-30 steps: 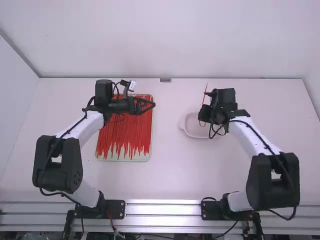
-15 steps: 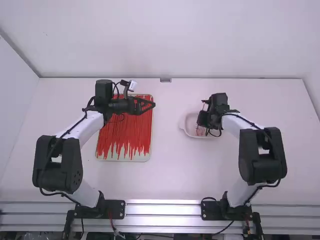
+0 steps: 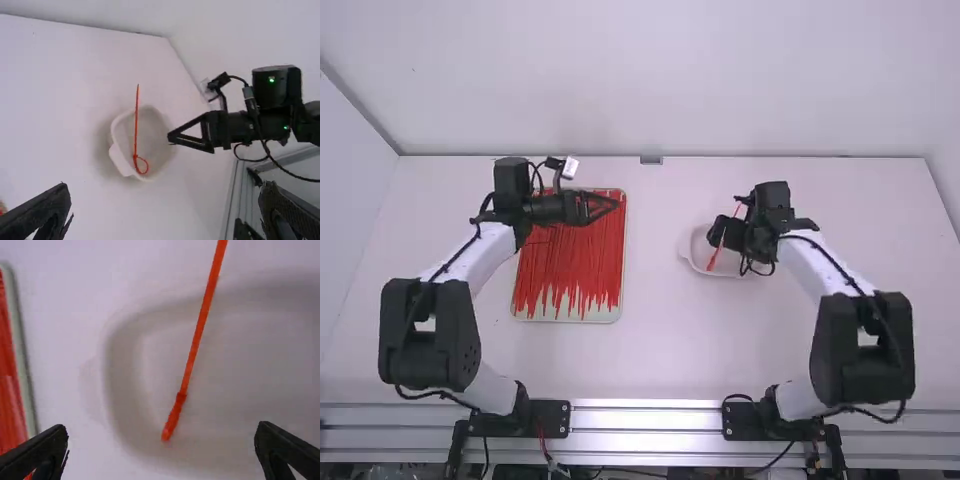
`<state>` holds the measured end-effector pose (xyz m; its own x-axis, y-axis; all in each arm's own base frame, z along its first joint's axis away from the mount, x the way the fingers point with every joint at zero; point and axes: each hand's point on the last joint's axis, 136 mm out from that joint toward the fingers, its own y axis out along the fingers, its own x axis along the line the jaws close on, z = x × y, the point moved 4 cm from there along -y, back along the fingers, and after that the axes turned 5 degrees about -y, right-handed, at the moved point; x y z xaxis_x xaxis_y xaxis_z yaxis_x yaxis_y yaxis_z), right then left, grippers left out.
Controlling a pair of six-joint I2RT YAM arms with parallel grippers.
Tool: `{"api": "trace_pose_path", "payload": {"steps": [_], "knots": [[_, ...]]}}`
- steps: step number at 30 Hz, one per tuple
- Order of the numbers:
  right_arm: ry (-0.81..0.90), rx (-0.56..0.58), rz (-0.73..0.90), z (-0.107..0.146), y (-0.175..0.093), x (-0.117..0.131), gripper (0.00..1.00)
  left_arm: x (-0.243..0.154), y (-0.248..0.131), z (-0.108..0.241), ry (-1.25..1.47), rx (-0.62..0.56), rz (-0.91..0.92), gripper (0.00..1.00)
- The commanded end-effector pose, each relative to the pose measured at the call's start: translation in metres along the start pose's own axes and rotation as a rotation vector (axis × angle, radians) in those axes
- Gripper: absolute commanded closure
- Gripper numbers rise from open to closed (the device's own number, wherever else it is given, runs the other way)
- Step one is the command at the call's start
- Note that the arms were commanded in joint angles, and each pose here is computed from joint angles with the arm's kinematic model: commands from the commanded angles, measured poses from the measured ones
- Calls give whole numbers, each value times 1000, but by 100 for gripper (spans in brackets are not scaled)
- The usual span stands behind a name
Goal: Fasten the cable tie
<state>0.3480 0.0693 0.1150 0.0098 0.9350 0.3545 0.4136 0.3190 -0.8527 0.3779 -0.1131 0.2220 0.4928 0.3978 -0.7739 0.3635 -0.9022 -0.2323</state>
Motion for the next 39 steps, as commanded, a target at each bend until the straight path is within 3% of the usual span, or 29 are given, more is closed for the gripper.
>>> {"api": "trace_pose_path", "payload": {"steps": [1,7,14,27,39], "knots": [[-30,-68,-30,-9,-29,17,0,-31,-12,-7,70,-28,6,1],[-77,-107,-50,0,-64,38,0,-38,-27,-3,83,-50,-133,1],[-83,-99,-54,8,-74,41,1,-41,-33,6,25,-44,-211,1],[-133,-328,158,-2,-100,-22,16,-46,-46,15,304,-141,-329,16],[-337,-561,281,14,-119,-34,40,-31,-74,53,404,-232,-548,39]]}}
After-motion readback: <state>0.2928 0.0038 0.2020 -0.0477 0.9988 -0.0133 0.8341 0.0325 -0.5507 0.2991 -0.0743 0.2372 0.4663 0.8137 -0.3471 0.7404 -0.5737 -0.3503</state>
